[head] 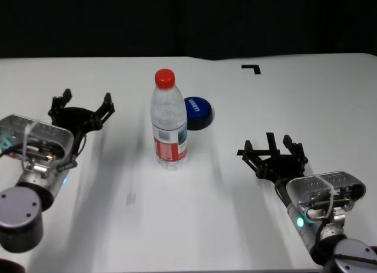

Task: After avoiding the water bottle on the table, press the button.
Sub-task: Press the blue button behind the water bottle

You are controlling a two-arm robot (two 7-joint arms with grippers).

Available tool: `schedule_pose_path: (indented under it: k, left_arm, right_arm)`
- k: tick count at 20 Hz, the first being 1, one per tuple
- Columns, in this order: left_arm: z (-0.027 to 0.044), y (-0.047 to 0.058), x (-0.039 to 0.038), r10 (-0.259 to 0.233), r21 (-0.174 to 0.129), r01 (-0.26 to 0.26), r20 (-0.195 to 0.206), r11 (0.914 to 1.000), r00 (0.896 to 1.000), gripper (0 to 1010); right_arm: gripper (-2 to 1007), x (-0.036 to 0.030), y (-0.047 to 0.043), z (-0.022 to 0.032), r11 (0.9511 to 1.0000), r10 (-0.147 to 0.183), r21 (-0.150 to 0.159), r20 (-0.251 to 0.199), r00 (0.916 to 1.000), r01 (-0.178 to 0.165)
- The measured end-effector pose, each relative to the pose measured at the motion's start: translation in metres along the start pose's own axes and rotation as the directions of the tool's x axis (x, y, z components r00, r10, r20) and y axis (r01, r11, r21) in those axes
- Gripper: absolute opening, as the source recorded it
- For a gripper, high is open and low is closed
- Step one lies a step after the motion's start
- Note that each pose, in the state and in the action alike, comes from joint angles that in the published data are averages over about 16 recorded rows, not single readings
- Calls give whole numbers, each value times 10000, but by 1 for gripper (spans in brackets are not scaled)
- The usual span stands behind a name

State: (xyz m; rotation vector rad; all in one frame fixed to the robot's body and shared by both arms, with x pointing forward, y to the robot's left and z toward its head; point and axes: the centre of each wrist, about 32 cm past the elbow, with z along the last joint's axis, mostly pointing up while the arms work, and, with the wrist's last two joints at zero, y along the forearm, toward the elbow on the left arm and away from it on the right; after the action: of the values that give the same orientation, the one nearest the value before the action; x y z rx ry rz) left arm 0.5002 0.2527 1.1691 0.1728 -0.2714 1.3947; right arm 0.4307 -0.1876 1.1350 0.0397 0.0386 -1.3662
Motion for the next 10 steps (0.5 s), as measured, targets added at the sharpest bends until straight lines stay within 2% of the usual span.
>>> schedule_pose_path:
  k: [10]
  left_arm:
    - [13, 123, -38, 103, 56, -103, -19, 9999, 9999, 1003]
  right_arm:
    - [1003, 0, 0, 0, 10000, 0, 0, 0, 10000, 0]
